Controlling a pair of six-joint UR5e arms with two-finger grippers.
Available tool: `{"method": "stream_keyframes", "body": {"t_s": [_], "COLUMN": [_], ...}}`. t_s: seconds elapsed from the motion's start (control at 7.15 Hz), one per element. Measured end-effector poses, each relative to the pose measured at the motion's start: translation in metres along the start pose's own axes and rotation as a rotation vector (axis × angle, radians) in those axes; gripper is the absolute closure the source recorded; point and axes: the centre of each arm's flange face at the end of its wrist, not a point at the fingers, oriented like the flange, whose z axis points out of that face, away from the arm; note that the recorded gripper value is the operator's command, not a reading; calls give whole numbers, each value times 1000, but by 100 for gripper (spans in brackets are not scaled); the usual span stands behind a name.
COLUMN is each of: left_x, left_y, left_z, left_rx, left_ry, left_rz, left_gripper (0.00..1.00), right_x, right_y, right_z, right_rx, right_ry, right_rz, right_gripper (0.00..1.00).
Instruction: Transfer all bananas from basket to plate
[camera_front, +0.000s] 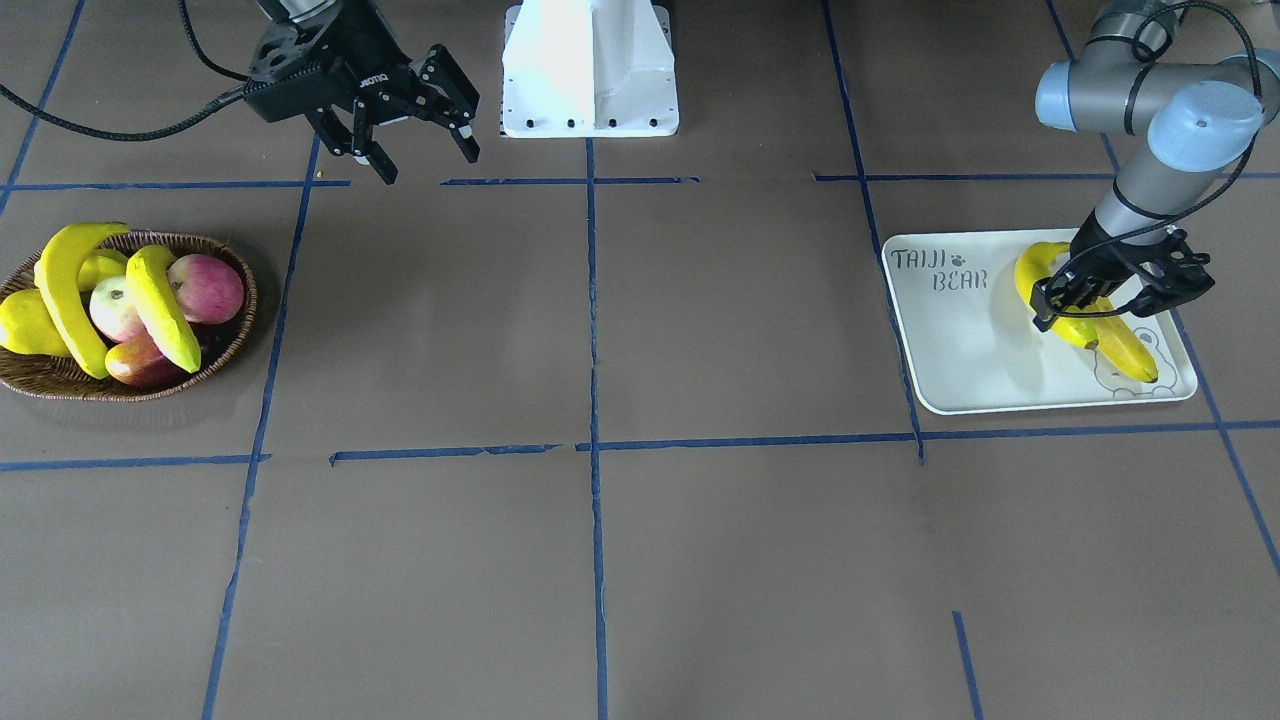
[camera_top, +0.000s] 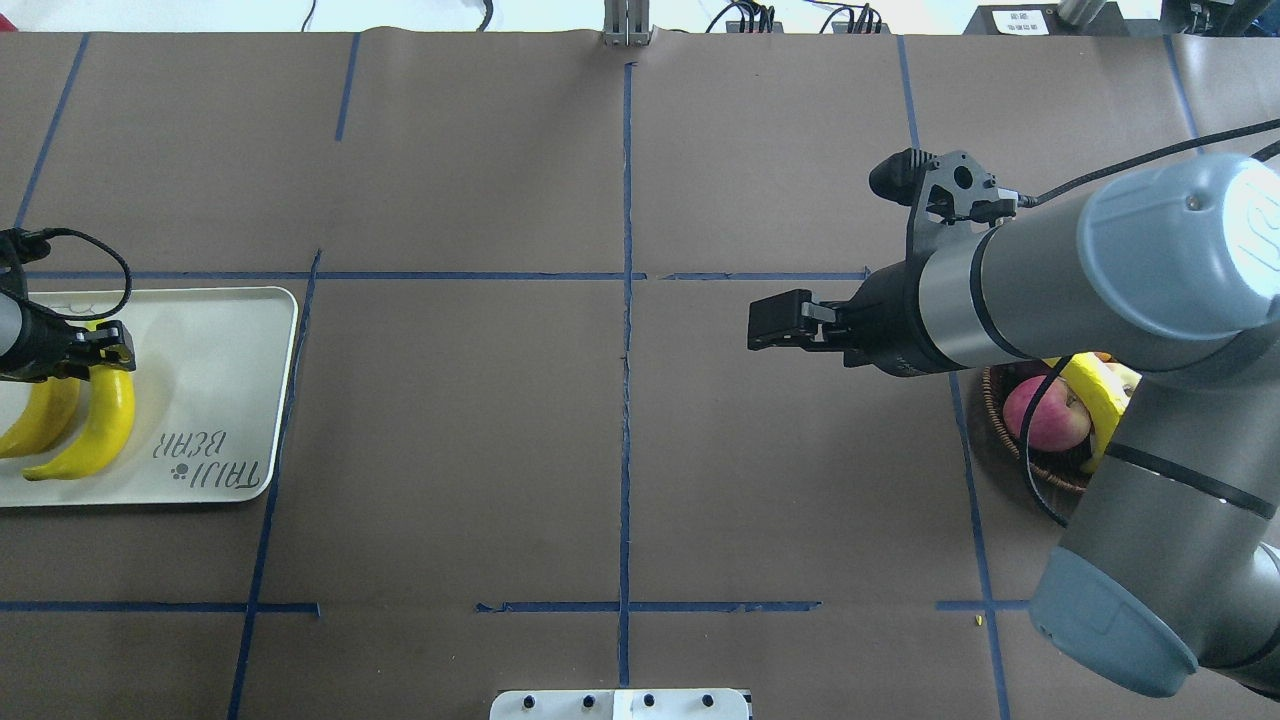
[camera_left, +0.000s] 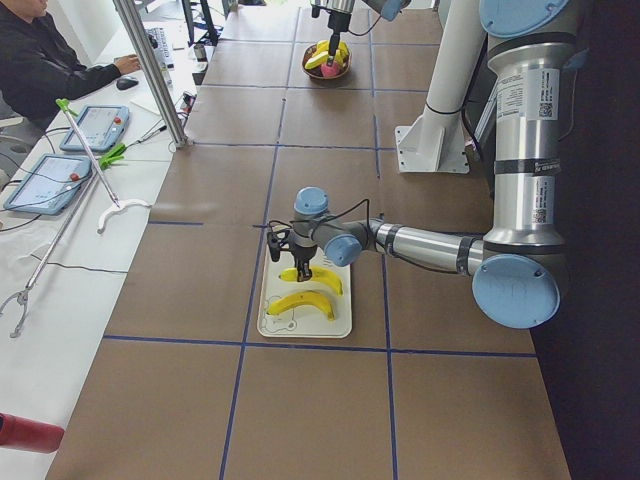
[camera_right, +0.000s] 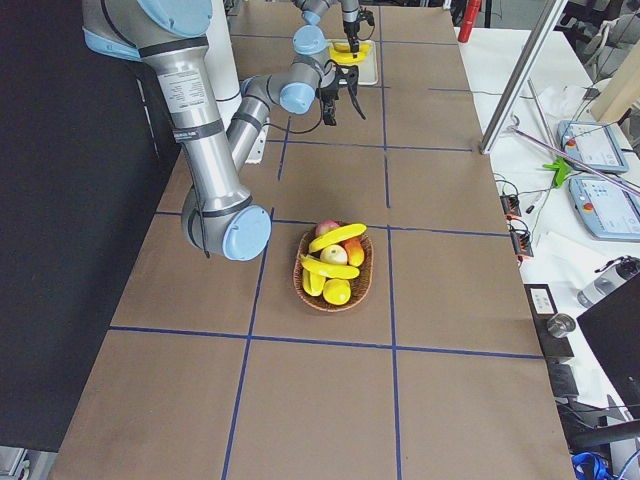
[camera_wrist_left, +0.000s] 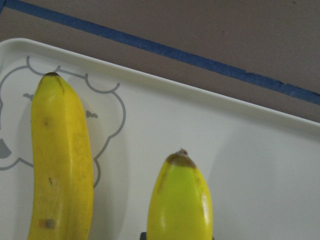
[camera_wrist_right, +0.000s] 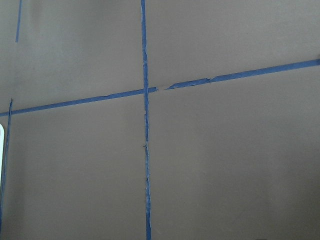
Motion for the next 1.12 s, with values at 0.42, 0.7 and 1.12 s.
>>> {"method": "stream_keyframes", "body": {"t_s": [0.42, 0.7, 1.12], "left_x": [6, 52, 148], "left_y": [-11, -13, -19], "left_z": [-23, -80, -140], "left_rx": [6, -27, -44], "left_ry": [17, 25, 37], "left_rz": [58, 37, -19], "left_gripper": [0, 0, 0], "right_x": [22, 79, 160], "right_y": [-6, -5, -9], "right_z": [-1, -10, -26], "right_rx": [1, -25, -67], "right_ry": [32, 101, 206], "right_rz": [-20, -108, -243], "right_gripper": [0, 0, 0]}}
